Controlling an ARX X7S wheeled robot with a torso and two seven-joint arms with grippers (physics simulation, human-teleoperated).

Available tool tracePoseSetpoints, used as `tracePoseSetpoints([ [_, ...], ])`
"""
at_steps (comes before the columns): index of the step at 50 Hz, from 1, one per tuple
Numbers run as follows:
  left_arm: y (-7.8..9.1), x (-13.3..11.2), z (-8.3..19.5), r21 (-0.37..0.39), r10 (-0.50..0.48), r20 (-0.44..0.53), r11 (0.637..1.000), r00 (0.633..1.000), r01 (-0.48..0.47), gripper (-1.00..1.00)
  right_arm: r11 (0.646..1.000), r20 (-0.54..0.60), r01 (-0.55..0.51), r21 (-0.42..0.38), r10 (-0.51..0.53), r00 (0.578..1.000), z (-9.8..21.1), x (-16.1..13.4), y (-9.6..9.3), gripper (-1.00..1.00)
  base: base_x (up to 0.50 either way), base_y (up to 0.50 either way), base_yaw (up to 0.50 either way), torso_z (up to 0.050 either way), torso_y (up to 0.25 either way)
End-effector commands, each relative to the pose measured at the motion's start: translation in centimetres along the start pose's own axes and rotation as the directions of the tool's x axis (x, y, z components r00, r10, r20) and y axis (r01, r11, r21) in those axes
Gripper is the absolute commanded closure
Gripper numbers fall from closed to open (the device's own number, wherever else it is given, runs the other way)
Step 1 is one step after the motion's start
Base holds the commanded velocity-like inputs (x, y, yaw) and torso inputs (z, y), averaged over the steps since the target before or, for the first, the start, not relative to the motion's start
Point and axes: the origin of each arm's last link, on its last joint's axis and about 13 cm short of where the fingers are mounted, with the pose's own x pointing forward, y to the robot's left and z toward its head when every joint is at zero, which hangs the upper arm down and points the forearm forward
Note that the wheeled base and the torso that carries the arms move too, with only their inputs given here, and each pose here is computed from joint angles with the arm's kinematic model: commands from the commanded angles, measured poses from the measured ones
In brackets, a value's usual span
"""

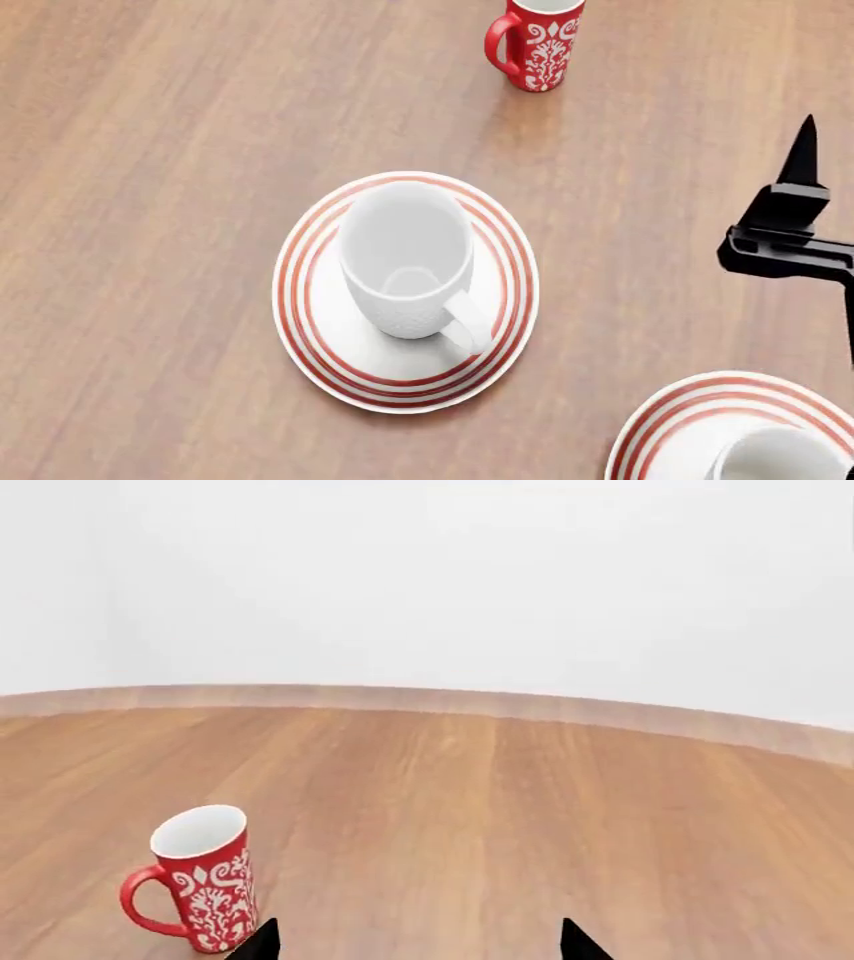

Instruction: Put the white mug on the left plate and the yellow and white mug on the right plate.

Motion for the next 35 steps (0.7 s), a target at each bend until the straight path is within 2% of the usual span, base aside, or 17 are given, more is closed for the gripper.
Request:
tracePoseSetpoints([
  [1, -1.4, 0.1, 2.3, 0.029, -0.075, 0.053, 0.997, 0.996, 0.074, -1.0, 1.0, 0.071, -0.024, -0.021, 0.025, 0.997, 3.1, -0.7, 0.8, -1.0, 0.0, 0.0, 0.0, 0.0, 0.0],
  [10, -1.9, 0.2, 4.2, 0.037, -0.105, 0.1, 0.994, 0.989, 0.102, -1.0, 0.998, 0.135, -0.053, -0.042, 0.058, 0.989, 5.8, -2.1, 1.6, -1.0, 0.0, 0.0, 0.0, 0.0, 0.0],
  [13, -2.2, 0.1, 5.2, 0.04, -0.121, 0.129, 0.992, 0.984, 0.116, -1.0, 0.996, 0.173, -0.073, -0.059, 0.082, 0.981, 6.9, -2.9, 2.0, -1.0, 0.0, 0.0, 0.0, 0.0, 0.0],
  [14, -2.3, 0.1, 5.8, 0.04, -0.127, 0.146, 0.992, 0.981, 0.123, -1.0, 0.993, 0.201, -0.065, -0.098, 0.084, 0.976, 7.2, -3.2, 2.2, -1.0, 0.0, 0.0, 0.0, 0.0, 0.0],
  [16, -2.3, 0.1, 6.2, 0.039, -0.13, 0.158, 0.991, 0.979, 0.126, -1.0, 0.992, 0.224, -0.073, -0.101, 0.094, 0.97, 7.5, -3.6, 2.3, -1.0, 0.0, 0.0, 0.0, 0.0, 0.0],
  [21, -2.7, -0.7, 7.6, 0.042, -0.161, 0.24, 0.987, 0.957, 0.156, -1.0, 0.988, 0.327, -0.091, -0.124, 0.127, 0.937, 8.2, -4.9, 2.8, -1.0, 0.0, 0.0, 0.0, 0.0, 0.0],
  [25, -3.0, -0.9, 8.0, 0.08, -0.162, 0.307, 0.986, 0.938, 0.144, -1.0, 0.983, 0.397, -0.091, -0.158, 0.148, 0.906, 8.4, -5.7, 3.0, -1.0, 0.0, 0.0, 0.0, 0.0, 0.0],
  [26, -3.0, -0.9, 8.2, 0.095, -0.165, 0.33, 0.985, 0.929, 0.142, -1.0, 0.98, 0.444, -0.095, -0.177, 0.165, 0.881, 8.5, -6.2, 3.1, -1.0, 0.0, 0.0, 0.0, 0.0, 0.0],
  [28, -3.1, -0.8, 8.4, 0.114, -0.161, 0.352, 0.985, 0.922, 0.128, -1.0, 0.98, 0.482, -0.089, -0.178, 0.165, 0.86, 8.7, -6.6, 3.1, -1.0, 0.0, 0.0, 0.0, 0.0, 0.0],
  [35, -3.2, -1.0, 8.3, 0.113, -0.163, 0.363, 0.985, 0.918, 0.13, -1.0, 0.98, 0.483, -0.1, -0.175, 0.173, 0.859, 8.6, -6.8, 3.2, -1.0, 0.0, 0.0, 0.0, 0.0, 0.0],
])
